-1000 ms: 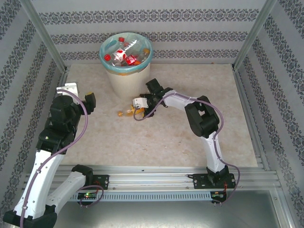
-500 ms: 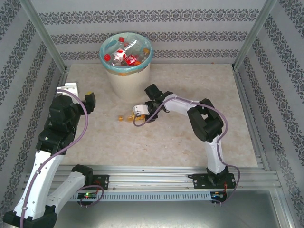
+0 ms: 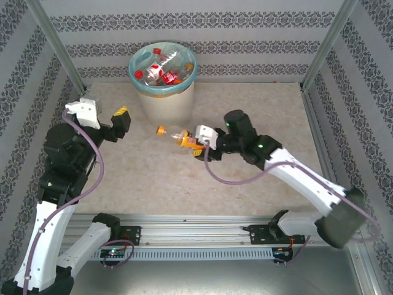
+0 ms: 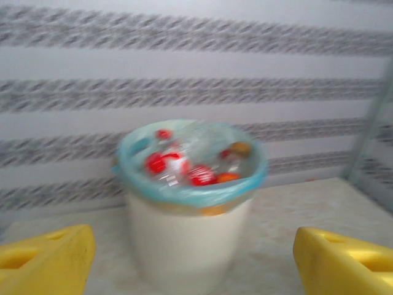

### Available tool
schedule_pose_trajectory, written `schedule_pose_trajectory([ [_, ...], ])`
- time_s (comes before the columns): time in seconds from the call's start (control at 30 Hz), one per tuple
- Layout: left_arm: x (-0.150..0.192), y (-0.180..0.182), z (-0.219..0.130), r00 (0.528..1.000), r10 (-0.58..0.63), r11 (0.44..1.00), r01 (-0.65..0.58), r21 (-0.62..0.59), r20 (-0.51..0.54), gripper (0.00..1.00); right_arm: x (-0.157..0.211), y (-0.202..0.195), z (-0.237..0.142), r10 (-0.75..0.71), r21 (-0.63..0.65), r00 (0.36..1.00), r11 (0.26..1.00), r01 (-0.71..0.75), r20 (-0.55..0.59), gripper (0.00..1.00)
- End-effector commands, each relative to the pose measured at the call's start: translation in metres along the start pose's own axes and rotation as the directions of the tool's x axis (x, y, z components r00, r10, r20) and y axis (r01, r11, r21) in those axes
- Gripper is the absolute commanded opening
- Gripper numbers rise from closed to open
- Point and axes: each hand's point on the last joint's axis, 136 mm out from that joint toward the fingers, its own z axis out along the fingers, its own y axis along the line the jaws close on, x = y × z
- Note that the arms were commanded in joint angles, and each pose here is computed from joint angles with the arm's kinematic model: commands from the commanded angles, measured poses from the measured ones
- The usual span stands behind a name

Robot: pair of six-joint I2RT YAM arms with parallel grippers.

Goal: Put the plastic bottles in the bin

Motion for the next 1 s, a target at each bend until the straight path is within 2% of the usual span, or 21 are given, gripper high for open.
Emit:
schedule_pose_trajectory([
  [0.0,-0.025,-0.056,0.007,0.997,-0.052,0.943,0.028,0.333,0.063,0.85,-0.032,-0.005,-0.026,0.168,-0.011,0.973,0.986,-0.168,0.158,0.43],
  [0.13,-0.034,-0.083,0.014,0.989,-0.135,0.860,0.087,0.503,0.058,0.87,-0.067,-0.008,-0.052,0.223,-0.034,0.939,0.974,-0.222,0.260,0.43],
  [0.2,-0.042,-0.091,0.011,0.981,-0.177,0.821,0.100,0.562,0.083,0.93,-0.080,-0.012,-0.058,0.259,-0.042,0.919,0.965,-0.258,0.296,0.43],
  [0.37,-0.055,-0.115,0.007,0.966,-0.245,0.692,0.116,0.713,0.081,0.95,-0.115,-0.013,-0.064,0.354,-0.141,0.852,0.935,-0.325,0.386,0.43],
  [0.7,-0.049,-0.141,0.006,0.957,-0.291,0.536,0.145,0.832,0.021,0.99,-0.172,0.004,-0.057,0.359,-0.261,0.811,0.929,-0.263,0.462,0.43],
  [0.97,-0.041,-0.161,-0.004,0.963,-0.268,0.462,0.129,0.877,0.000,0.96,-0.201,0.027,-0.033,0.388,-0.386,0.805,0.897,-0.218,0.448,0.43],
])
